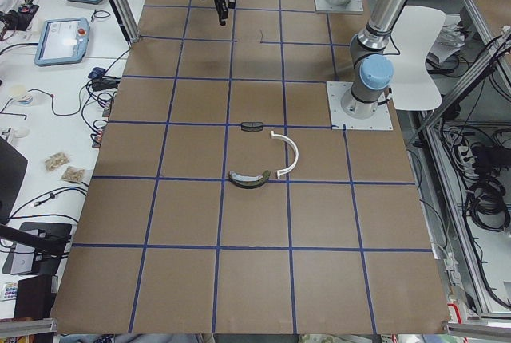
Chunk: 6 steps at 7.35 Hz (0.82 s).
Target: Place bearing gear from tray to pile
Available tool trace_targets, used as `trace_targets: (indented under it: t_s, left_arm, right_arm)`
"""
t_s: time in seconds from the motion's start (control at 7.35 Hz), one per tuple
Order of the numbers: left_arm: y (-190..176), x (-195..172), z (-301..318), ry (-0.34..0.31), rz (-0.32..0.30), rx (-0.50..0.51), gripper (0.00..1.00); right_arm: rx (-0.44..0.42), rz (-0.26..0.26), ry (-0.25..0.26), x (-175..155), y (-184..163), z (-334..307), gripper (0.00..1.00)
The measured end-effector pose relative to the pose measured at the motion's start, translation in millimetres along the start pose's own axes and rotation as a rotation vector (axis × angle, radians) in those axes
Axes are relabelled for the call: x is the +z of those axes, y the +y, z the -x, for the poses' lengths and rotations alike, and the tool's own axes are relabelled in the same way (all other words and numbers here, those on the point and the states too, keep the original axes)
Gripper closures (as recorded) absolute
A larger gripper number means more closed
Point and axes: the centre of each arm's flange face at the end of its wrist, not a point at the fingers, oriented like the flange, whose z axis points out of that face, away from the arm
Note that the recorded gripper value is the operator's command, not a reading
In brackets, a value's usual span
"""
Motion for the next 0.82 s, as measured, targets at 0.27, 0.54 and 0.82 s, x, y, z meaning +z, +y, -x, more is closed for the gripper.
trace_targets:
  t_s: [0.27, 0.54, 0.82]
  left_arm:
    - [-0.1, -0.7, 0.0, 0.000, -0.002, 0.000, 0.00]
    - [0.3, 0.0, 0.0, 0.001, 0.000, 0.004, 0.00]
    - [0.2, 1.0, -0.1, 0.000, 0.003, 0.004, 0.00]
  right_arm:
    - [-0.006, -0.044, 0.005, 42.1, 19.4, 5.1, 0.00]
    - [0.012, -0.069, 0.011, 9.5, 26.0, -11.8, 0.00]
    - [0.039, -0.029, 0.010, -71.9, 33.9, -72.3, 0.00]
